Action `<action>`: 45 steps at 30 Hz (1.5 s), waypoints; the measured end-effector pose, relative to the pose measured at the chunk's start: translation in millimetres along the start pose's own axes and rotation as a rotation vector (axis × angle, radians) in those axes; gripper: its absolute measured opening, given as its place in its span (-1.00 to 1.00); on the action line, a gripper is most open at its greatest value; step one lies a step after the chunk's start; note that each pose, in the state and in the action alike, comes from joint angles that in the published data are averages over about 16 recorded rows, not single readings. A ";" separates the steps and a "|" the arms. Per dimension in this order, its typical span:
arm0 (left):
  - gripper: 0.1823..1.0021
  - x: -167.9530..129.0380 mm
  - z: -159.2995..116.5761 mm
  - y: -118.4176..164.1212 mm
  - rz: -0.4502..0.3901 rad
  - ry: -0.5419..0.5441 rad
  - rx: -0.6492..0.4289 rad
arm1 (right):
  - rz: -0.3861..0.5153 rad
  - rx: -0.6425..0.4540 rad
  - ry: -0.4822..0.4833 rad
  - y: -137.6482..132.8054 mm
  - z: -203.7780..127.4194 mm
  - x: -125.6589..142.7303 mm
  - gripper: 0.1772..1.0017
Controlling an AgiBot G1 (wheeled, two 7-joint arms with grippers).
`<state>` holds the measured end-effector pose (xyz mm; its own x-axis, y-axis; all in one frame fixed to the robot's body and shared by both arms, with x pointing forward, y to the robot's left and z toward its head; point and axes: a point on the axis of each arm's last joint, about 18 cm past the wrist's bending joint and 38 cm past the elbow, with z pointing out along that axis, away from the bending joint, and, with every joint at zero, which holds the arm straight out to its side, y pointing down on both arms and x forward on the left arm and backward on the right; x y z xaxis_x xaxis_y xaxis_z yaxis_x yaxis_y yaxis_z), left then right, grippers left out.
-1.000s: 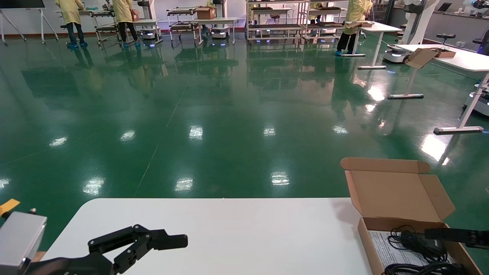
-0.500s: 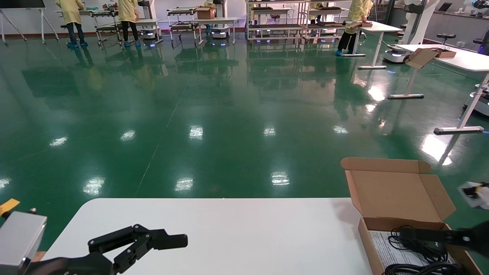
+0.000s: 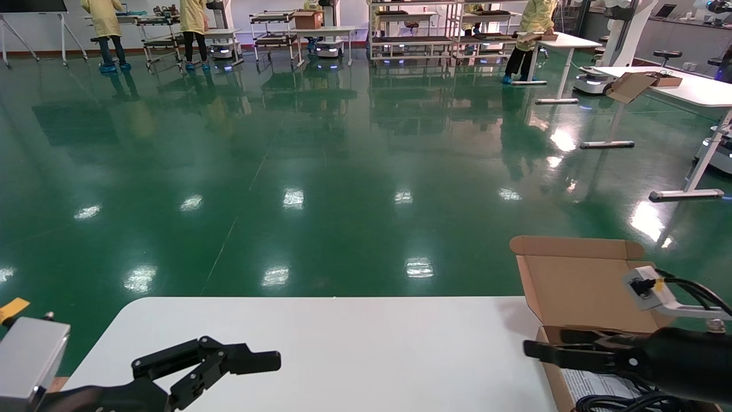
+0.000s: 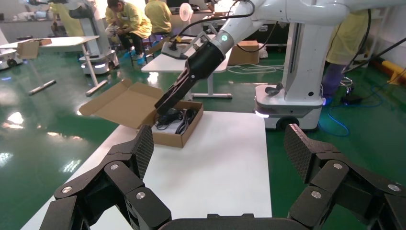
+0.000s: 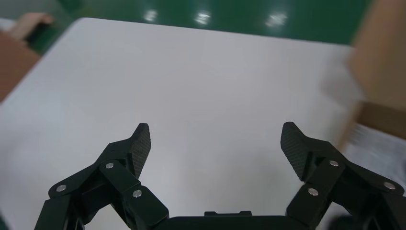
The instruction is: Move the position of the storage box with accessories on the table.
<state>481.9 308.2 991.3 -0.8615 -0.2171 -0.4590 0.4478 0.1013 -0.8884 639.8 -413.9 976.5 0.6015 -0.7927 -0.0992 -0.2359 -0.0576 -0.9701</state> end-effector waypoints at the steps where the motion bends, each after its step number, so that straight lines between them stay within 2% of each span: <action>1: 1.00 0.0 0.0 0.0 0.000 0.000 0.000 | -0.015 0.008 -0.020 -0.2 0.7 -4.7 1.00; 14: 1.00 0.0 0.0 0.0 0.000 0.000 0.000 | -0.225 0.122 -0.265 -0.7 -3.7 -69.2 1.00; 30: 1.00 0.0 0.0 0.0 0.000 0.000 0.000 | -0.514 0.272 -0.530 7.9 -38.2 -151.4 1.00; 38: 1.00 0.0 0.0 0.0 0.000 0.000 0.000 | -0.634 0.328 -0.629 15.7 -57.8 -184.4 1.00; 45: 1.00 -0.1 -0.1 0.0 0.000 -0.001 0.000 | -0.676 0.347 -0.664 19.1 -65.5 -196.1 1.00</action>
<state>482.0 308.3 991.4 -0.8615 -0.2176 -0.4588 0.4476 0.1011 -0.8885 467.4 -299.3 991.9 0.8552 -0.1543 0.4949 0.4836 -0.1059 -0.8688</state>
